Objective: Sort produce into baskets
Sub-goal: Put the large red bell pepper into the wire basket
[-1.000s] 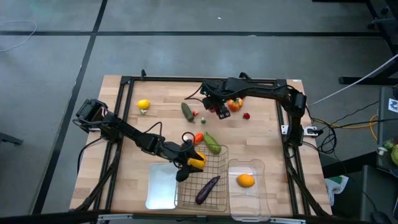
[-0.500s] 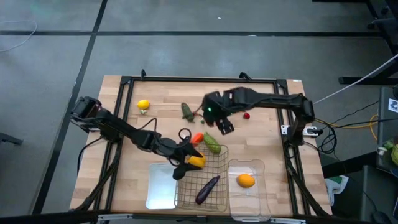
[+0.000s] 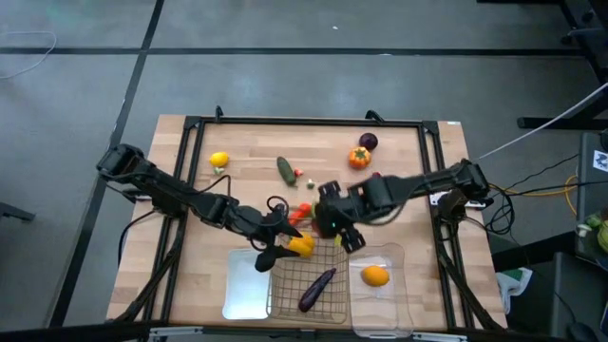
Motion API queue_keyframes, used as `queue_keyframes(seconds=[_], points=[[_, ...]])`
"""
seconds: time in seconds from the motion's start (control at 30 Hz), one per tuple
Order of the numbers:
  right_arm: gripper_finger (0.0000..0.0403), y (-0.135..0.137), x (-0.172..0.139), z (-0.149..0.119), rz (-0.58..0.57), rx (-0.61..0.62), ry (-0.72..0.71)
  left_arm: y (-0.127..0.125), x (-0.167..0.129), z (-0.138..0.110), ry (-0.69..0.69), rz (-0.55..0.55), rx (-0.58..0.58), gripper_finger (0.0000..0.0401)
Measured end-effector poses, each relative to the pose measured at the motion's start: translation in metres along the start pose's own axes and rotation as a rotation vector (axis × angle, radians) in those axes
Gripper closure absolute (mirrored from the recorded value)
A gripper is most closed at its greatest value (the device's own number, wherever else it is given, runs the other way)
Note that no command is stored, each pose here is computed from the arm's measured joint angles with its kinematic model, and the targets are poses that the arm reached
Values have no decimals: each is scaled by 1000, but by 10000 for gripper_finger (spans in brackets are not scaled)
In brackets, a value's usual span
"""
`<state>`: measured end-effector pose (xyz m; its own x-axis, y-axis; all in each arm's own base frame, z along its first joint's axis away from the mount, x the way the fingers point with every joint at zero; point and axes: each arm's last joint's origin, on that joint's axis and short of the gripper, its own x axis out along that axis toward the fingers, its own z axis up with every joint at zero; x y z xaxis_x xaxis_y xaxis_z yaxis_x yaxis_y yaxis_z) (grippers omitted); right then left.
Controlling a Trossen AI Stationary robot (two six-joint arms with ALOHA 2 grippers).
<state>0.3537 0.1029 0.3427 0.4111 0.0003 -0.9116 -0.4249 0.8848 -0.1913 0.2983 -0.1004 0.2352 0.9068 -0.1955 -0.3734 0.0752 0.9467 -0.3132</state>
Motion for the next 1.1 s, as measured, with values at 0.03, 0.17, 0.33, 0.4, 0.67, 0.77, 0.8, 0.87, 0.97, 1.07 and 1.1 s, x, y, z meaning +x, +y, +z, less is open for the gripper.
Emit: queue_keyframes(seconds=[0.03, 0.17, 0.33, 0.4, 0.67, 0.77, 0.8, 0.87, 0.97, 1.07, 1.1], points=[[70, 5, -1, 2, 5, -4, -10, 0, 0, 1, -5, 0, -1, 138], [70, 22, -2, 9, 19, 9, -51, 1, 0, 1, -5, 5, -1, 138], [70, 41, 13, 17, 41, 12, -36, 0, 0, 1, -5, 3, -4, 138], [70, 49, 25, 20, 51, -8, -9, 0, 0, 0, -3, 4, -4, 138], [70, 62, 65, 25, 69, -64, 75, 2, 0, -3, 35, 20, 0, 138], [70, 62, 77, 26, 70, -65, 100, 2, 0, -5, 47, 25, 3, 138], [70, 63, 80, 26, 70, -65, 105, 2, 0, -5, 49, 26, 3, 138], [70, 64, 87, 26, 72, -67, 120, 3, 0, -5, 54, 28, 3, 138], [70, 64, 98, 26, 73, -67, 145, 3, 0, -7, 70, 35, 5, 138], [70, 65, 104, 25, 75, -68, 162, 4, 0, -9, 88, 42, 8, 138], [70, 65, 105, 25, 75, -68, 166, 4, 0, -9, 93, 45, 9, 138]])
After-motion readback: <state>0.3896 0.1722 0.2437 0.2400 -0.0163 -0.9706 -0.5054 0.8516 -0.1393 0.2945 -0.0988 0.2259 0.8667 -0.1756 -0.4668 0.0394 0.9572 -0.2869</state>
